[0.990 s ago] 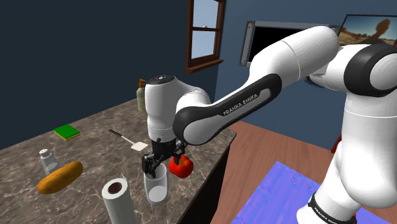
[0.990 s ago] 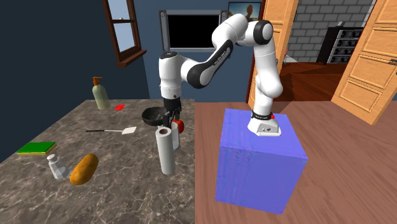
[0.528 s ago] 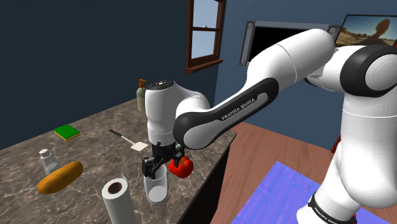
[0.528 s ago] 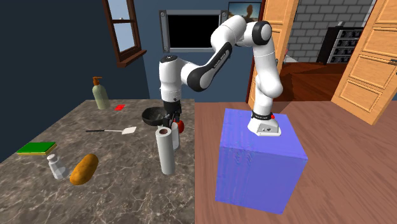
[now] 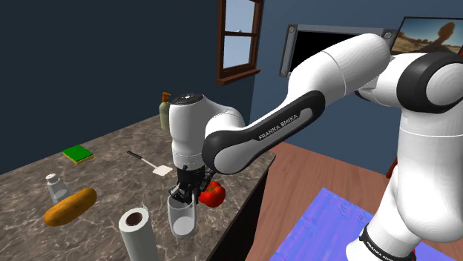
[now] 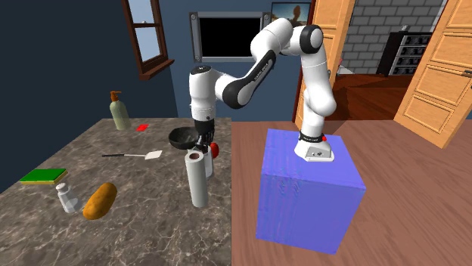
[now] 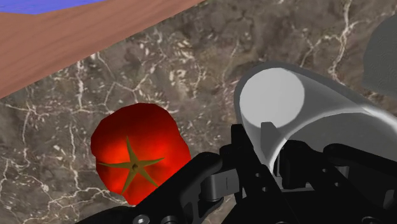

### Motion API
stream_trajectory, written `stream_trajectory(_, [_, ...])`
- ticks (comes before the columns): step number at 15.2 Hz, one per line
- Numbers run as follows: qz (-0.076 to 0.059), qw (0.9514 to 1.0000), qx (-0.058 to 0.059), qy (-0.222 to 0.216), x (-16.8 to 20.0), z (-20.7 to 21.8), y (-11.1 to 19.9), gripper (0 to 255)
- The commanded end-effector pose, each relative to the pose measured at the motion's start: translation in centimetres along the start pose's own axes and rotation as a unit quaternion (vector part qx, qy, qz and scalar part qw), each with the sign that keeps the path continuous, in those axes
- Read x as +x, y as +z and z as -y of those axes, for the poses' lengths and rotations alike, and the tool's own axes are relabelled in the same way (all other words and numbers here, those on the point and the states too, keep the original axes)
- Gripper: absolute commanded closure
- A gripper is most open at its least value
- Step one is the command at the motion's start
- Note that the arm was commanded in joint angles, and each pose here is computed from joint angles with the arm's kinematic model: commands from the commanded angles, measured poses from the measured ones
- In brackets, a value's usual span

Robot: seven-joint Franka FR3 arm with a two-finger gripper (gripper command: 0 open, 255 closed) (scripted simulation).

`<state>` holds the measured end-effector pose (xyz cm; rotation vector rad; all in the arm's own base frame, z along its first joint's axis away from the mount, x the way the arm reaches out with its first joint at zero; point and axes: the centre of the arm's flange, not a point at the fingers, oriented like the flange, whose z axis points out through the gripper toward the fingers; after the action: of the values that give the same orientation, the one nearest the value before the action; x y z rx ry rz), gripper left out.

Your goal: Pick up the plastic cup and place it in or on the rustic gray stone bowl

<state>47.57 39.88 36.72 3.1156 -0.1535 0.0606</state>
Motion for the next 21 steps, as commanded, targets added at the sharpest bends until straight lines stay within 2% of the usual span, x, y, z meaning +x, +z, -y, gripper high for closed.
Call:
stream_trajectory(1, [0.0, 1.0, 0.0, 0.0, 0.0, 0.0, 0.0, 255])
stream_trajectory(4, [0.0, 1.0, 0.0, 0.0, 0.0, 0.0, 0.0, 255])
stream_trajectory(21, [0.0, 1.0, 0.0, 0.0, 0.4, -0.2, -8.9, 255])
